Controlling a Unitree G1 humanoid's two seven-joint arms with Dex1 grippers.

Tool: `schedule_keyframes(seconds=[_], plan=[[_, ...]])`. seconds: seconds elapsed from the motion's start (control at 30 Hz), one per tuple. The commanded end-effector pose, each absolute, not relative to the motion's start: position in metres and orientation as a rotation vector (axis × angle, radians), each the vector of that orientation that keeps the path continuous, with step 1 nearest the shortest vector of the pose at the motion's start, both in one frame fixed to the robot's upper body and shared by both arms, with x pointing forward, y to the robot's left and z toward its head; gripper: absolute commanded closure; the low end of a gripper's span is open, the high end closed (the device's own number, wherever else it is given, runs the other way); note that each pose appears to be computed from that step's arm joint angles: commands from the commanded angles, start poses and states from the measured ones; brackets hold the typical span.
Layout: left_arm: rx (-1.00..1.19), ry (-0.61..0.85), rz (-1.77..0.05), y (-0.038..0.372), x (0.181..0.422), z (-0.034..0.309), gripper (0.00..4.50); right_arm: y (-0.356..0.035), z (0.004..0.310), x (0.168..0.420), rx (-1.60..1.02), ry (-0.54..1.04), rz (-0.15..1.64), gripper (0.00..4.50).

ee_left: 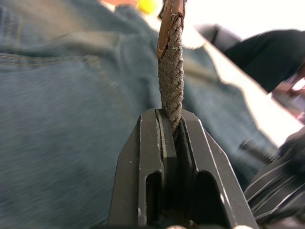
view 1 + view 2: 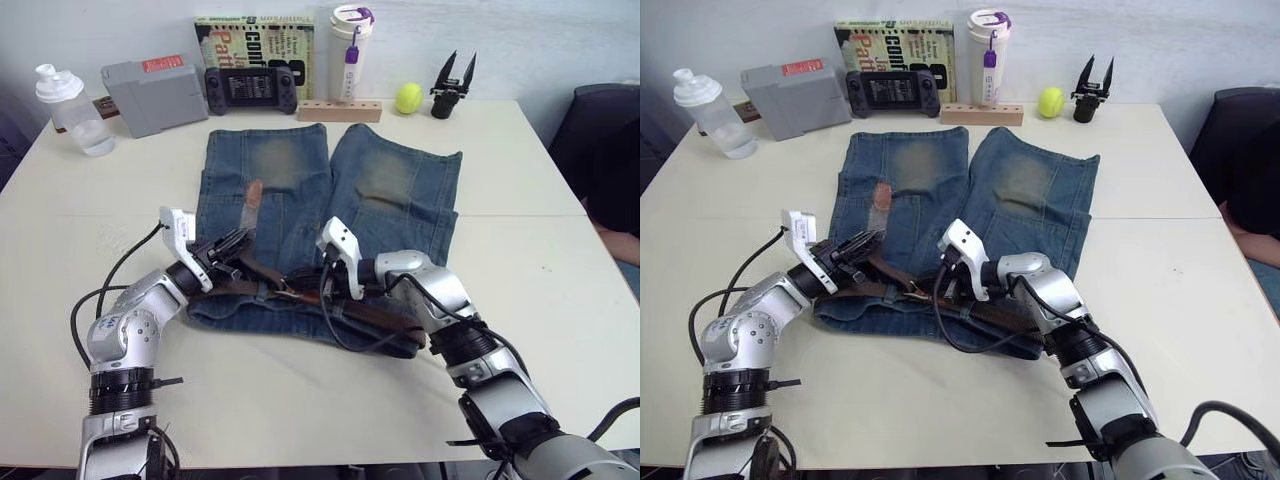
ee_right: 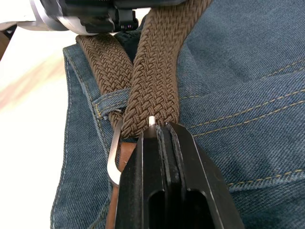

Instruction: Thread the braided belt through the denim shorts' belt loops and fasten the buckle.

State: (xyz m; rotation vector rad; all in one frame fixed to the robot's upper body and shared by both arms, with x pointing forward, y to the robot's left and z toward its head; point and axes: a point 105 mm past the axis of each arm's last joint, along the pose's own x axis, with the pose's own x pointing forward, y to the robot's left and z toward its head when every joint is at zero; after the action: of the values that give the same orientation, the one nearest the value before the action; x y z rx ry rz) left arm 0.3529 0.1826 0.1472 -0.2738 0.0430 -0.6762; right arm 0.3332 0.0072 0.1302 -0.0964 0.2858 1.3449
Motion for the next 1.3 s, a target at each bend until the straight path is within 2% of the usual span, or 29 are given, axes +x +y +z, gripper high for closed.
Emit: schedule_keyframes(seconds=[0.03, 0.47, 0.8, 1.07, 1.3], plan=[[-0.220, 0.010, -0.697, 0.183, 0.357, 0.151, 4.50, 0.014, 0.133, 0.327, -0.113, 0.270, 1.380, 4.48], [-0.229, -0.003, -0.765, 0.170, 0.355, 0.150, 4.50, 0.019, 0.118, 0.323, -0.089, 0.316, 1.405, 4.48], [-0.235, 0.000, -0.751, 0.176, 0.353, 0.148, 4.50, 0.032, 0.092, 0.318, -0.253, 0.388, 1.434, 4.48], [-0.242, -0.003, -0.749, 0.177, 0.352, 0.149, 4.50, 0.025, 0.051, 0.319, -0.448, 0.572, 1.344, 4.48], [-0.299, -0.069, -0.850, 0.164, 0.349, 0.178, 4.50, 0.014, 0.025, 0.316, -0.573, 0.699, 1.283, 4.48]])
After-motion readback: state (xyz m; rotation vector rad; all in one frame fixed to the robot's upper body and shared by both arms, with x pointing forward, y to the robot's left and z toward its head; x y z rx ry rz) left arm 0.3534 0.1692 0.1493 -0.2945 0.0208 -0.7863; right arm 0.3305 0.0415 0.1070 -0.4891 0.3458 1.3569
